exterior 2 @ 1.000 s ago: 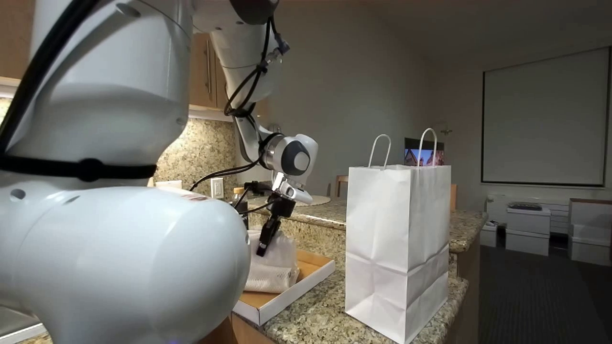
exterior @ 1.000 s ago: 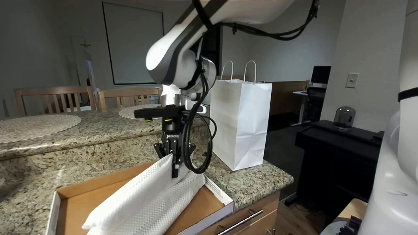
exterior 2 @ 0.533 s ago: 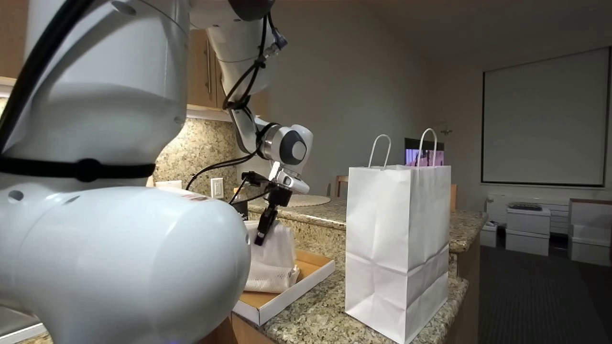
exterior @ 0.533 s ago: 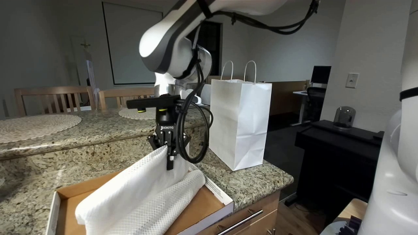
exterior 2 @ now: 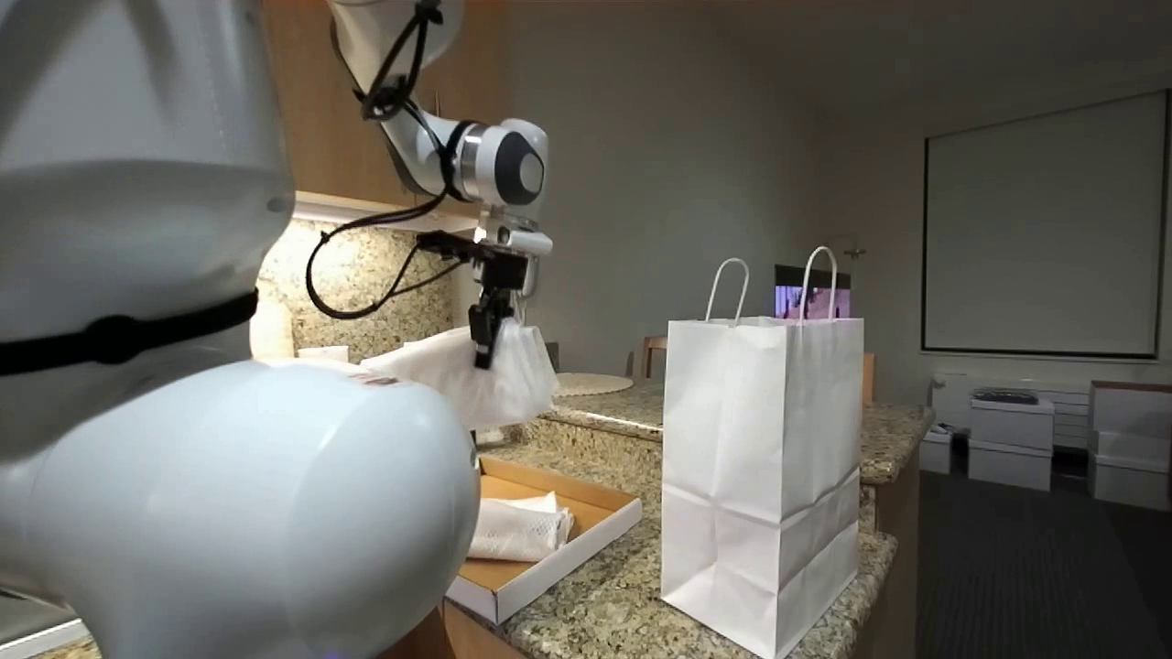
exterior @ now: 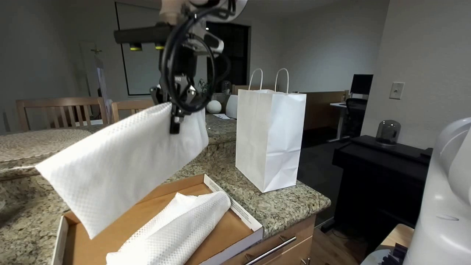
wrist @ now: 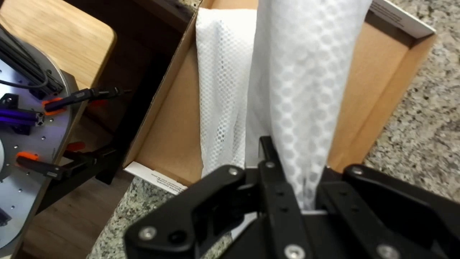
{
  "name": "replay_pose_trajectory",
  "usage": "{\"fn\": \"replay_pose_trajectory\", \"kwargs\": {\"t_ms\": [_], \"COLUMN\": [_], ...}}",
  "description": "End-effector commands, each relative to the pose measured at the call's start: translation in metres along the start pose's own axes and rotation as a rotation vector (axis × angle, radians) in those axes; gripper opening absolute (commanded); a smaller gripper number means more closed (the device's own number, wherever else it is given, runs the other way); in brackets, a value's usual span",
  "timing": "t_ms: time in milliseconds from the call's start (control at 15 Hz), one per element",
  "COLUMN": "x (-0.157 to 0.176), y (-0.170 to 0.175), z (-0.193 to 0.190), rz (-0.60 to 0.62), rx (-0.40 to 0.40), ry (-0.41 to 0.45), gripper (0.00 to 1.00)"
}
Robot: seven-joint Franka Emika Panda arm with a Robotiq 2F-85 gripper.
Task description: Put the towel inside the white paper bag
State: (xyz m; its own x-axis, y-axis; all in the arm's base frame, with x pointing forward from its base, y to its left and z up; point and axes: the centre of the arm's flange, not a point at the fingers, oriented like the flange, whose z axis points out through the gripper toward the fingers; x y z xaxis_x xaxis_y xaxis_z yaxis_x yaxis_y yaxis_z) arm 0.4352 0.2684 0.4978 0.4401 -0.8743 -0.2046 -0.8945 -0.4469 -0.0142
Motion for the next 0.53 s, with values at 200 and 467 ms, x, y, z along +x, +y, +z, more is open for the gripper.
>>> {"fn": "replay_pose_trajectory", "kwargs": {"t_ms": [200,467], "x": [-0.026,0.006], "y": [0.031,0.055], "z": [-0.144,-0.227], "rz": [0.223,0.374], "rx": [0.113,0.172], "ry": [0.269,0.431], "gripper": [0.07,0.07]}}
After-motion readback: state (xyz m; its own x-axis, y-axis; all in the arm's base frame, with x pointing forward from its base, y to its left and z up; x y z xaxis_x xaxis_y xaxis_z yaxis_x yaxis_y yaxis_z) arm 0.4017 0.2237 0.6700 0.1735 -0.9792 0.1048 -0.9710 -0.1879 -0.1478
